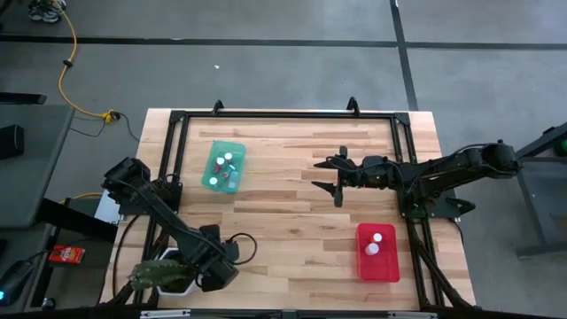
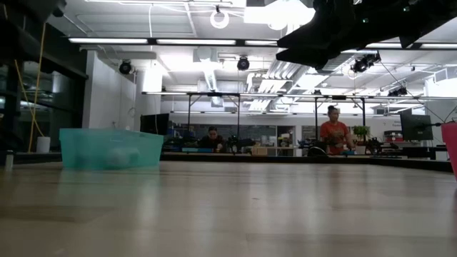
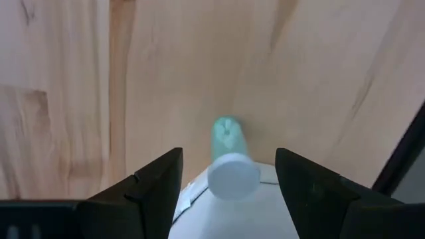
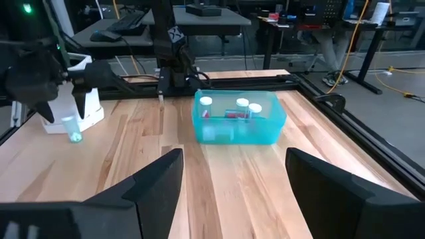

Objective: Pick and place medicine bottles into bin by pill shape (circle, oval)
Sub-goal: Put the blue tablet bottle into the red bin

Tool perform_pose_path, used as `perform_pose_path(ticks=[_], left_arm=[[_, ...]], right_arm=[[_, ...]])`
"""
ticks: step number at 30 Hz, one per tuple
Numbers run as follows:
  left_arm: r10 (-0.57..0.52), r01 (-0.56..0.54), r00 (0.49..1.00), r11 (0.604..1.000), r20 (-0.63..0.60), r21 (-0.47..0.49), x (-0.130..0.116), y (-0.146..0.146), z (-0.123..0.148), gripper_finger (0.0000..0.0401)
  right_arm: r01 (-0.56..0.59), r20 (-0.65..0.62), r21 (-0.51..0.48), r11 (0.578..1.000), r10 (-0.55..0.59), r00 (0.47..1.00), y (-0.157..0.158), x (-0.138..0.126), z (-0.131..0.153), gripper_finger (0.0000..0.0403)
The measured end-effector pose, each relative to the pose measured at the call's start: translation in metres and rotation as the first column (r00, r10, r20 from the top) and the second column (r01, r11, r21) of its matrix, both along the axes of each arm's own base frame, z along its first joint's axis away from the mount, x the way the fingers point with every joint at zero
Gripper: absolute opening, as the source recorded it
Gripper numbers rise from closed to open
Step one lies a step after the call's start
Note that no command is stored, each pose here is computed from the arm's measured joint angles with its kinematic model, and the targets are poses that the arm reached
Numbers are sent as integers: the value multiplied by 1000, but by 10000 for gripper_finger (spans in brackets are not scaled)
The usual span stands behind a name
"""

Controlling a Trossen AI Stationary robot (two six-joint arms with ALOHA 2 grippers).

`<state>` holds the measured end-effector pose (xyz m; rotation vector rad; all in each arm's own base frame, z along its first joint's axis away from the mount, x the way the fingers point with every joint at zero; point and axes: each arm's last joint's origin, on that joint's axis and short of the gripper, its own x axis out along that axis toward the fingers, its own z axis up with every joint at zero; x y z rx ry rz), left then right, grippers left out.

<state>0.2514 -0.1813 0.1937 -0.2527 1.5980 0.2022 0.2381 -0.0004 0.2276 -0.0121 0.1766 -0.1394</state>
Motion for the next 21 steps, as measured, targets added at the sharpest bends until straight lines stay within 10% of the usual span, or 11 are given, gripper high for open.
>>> perform_pose_path(ticks=[21], left_arm=[[-4, 1, 998, 999, -61, -35, 4, 4, -6, 188]], right_arm=[[0, -1, 0, 1000, 0, 1000, 0, 0, 0, 259]])
